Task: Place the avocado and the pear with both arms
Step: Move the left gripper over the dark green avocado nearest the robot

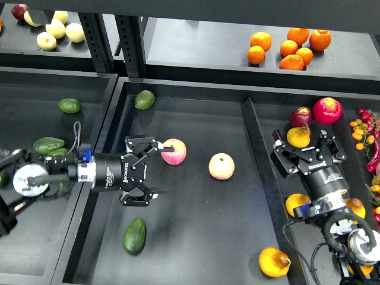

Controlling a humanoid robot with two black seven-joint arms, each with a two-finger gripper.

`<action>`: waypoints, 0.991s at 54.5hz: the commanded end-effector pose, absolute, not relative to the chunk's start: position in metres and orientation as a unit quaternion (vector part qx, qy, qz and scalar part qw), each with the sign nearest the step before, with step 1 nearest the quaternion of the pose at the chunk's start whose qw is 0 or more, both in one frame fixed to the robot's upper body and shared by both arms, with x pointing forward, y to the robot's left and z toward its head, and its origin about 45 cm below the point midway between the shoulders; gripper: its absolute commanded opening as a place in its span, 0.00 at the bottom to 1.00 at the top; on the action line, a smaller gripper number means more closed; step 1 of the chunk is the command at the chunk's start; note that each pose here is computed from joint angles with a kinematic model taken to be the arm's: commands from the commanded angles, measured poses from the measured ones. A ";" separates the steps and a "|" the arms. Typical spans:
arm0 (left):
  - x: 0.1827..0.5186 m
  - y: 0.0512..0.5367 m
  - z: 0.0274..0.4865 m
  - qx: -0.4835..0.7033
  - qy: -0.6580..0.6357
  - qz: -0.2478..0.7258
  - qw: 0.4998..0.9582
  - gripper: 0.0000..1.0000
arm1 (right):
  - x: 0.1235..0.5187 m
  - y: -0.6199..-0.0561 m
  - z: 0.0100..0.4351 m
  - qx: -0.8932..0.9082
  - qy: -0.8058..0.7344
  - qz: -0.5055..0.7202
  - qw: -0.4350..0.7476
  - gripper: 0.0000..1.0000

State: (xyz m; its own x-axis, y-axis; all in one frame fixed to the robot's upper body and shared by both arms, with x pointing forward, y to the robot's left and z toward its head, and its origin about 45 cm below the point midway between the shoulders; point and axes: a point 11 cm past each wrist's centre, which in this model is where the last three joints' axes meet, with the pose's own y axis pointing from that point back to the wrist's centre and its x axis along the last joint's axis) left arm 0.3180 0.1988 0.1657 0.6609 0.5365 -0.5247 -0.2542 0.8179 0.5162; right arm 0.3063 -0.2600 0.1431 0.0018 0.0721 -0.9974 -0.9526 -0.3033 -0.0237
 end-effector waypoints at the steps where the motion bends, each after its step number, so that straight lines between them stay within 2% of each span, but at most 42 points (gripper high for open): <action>1: 0.325 0.191 0.173 0.270 0.302 0.195 0.893 1.00 | 0.307 -0.262 0.143 -0.555 0.399 0.585 0.437 1.00; 14: 0.334 0.184 0.185 0.383 0.226 0.153 0.883 1.00 | 0.317 -0.260 0.152 -0.564 0.392 0.578 0.440 1.00; 28: 0.336 0.184 0.183 0.510 0.125 0.103 0.845 1.00 | 0.327 -0.260 0.162 -0.571 0.389 0.572 0.442 1.00; 43: 0.325 0.168 0.166 0.562 0.065 0.049 0.823 1.00 | 0.334 -0.257 0.170 -0.576 0.384 0.570 0.442 1.00; 54: 0.321 0.163 0.153 0.632 0.019 0.002 0.775 1.00 | 0.334 -0.257 0.170 -0.576 0.384 0.571 0.441 1.00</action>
State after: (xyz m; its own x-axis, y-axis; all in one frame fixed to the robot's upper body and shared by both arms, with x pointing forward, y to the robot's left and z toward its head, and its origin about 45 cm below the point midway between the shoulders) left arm 0.3240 0.1630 0.1614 0.9953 0.0899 -0.0351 0.0075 0.2905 0.9568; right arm 0.3342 -0.2570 0.1700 0.0543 0.0611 -0.9967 -0.9460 -0.3164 -0.0709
